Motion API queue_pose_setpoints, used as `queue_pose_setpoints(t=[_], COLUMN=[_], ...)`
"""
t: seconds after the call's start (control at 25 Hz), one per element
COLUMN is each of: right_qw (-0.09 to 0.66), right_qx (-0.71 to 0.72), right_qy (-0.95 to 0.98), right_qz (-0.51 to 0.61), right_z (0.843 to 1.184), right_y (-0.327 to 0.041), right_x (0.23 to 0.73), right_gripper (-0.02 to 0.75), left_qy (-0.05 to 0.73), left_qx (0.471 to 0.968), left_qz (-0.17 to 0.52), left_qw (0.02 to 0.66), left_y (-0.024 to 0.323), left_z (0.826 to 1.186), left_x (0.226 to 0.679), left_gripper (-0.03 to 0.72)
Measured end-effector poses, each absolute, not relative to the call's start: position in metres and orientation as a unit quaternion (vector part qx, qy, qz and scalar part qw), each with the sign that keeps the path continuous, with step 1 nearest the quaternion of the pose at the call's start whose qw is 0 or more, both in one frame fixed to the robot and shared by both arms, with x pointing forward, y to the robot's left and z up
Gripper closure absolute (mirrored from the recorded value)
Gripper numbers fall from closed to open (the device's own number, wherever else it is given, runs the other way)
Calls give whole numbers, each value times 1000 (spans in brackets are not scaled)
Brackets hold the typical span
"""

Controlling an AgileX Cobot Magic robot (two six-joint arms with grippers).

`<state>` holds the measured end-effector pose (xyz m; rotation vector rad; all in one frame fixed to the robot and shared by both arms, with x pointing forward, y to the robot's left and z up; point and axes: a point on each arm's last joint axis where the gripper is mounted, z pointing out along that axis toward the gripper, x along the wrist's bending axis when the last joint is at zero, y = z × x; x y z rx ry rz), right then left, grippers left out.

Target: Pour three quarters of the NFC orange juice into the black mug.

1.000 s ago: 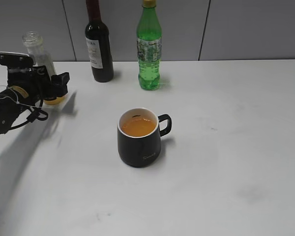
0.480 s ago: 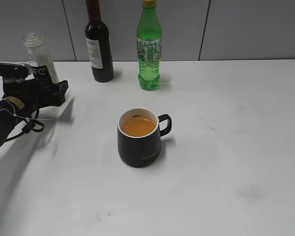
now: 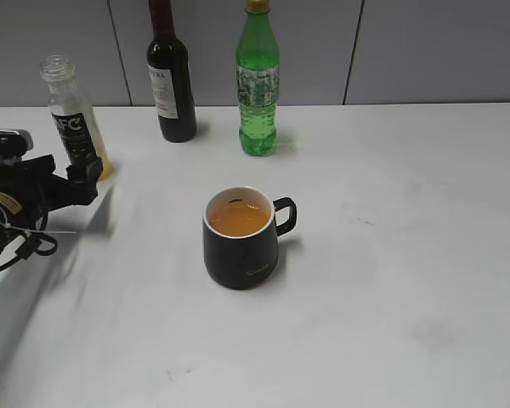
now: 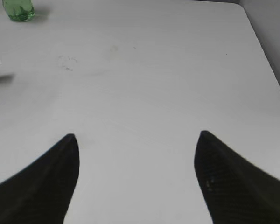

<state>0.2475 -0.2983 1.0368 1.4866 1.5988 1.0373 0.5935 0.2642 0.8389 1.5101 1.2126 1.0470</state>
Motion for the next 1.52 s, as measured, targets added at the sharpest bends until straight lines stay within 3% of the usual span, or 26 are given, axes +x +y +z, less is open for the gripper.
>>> queue_pose_setpoints(t=[0.28, 0.64, 0.84, 1.12, 1.32, 1.52], right_qw=[354, 354, 354, 354, 354, 354], right_qx=[575, 575, 575, 575, 575, 575], right_qy=[619, 619, 619, 619, 619, 619], right_qz=[401, 401, 401, 401, 401, 401], right_z=[1037, 1037, 1037, 1037, 1037, 1037], right_y=[-298, -298, -298, -298, -298, -298], right_x=[247, 247, 247, 247, 247, 247], right_gripper=[154, 154, 154, 154, 154, 154], left_qy=[499, 542, 584, 632, 643, 633], left_qx=[618, 671, 714, 738, 736, 733], left_qz=[416, 355, 277, 163, 120, 144], left_qw=[442, 361, 270, 172, 173, 206], left_y=[268, 272, 276, 280, 279, 283], left_z=[867, 943, 982, 1041, 1071, 1099], left_x=[563, 539, 517, 467, 417, 362], left_gripper=[22, 48, 57, 67, 69, 84])
